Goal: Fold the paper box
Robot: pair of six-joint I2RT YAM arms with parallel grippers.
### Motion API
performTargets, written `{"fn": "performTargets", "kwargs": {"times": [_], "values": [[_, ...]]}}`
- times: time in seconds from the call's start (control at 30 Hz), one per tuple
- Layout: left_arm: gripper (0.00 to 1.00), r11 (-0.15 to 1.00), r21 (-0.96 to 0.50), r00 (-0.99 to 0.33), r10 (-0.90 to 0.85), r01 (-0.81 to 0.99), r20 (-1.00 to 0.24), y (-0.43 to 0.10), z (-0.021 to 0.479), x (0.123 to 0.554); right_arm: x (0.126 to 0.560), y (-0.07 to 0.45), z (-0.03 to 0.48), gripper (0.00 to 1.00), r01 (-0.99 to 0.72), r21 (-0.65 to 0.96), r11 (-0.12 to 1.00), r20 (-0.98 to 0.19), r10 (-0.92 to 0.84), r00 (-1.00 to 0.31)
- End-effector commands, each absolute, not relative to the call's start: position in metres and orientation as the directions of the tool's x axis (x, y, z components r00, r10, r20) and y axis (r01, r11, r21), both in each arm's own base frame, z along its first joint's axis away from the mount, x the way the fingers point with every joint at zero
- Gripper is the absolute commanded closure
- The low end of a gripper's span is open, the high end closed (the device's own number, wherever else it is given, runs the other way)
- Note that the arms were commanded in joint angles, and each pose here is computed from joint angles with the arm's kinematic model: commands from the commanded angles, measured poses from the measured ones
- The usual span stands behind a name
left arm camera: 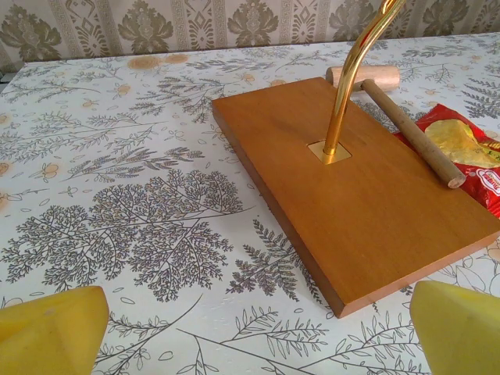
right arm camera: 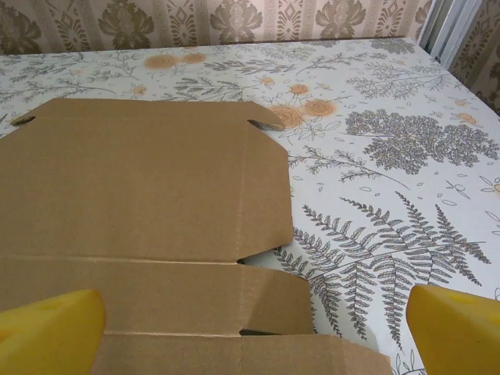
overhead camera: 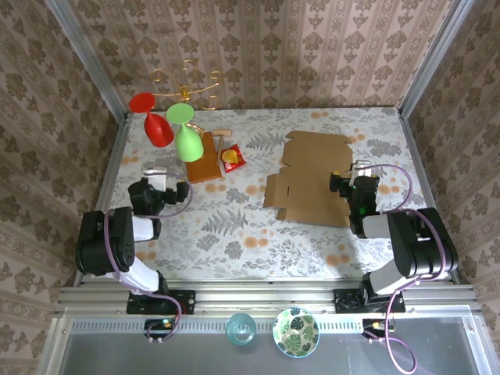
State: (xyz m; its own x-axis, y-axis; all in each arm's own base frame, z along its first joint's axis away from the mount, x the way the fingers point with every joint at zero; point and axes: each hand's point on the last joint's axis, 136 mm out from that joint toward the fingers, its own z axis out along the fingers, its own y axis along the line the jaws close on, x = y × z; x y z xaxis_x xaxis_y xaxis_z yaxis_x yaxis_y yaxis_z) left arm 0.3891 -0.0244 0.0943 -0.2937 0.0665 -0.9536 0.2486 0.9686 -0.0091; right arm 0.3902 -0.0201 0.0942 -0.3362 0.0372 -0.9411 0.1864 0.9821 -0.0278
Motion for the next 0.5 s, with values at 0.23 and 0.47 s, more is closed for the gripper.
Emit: {"fn": "performTargets", "kwargs": {"times": [0.23, 0.47], "values": [[0.00, 0.962, 0.011, -0.266, 0.086, 0.274, -0.960, -0.028, 0.101, 0.391, 0.396, -0.019, 0.100, 0.00, 0.181, -0.019, 0.983, -0.946, 0.041, -0.322], [0.00, 0.990, 0.033, -0.301, 0.073, 0.137, -0.951, -0.010, 0.098, 0.397, 0.396, -0.019, 0.099, 0.00, 0.180, -0.017, 0.983, -0.945, 0.043, -0.323]]}}
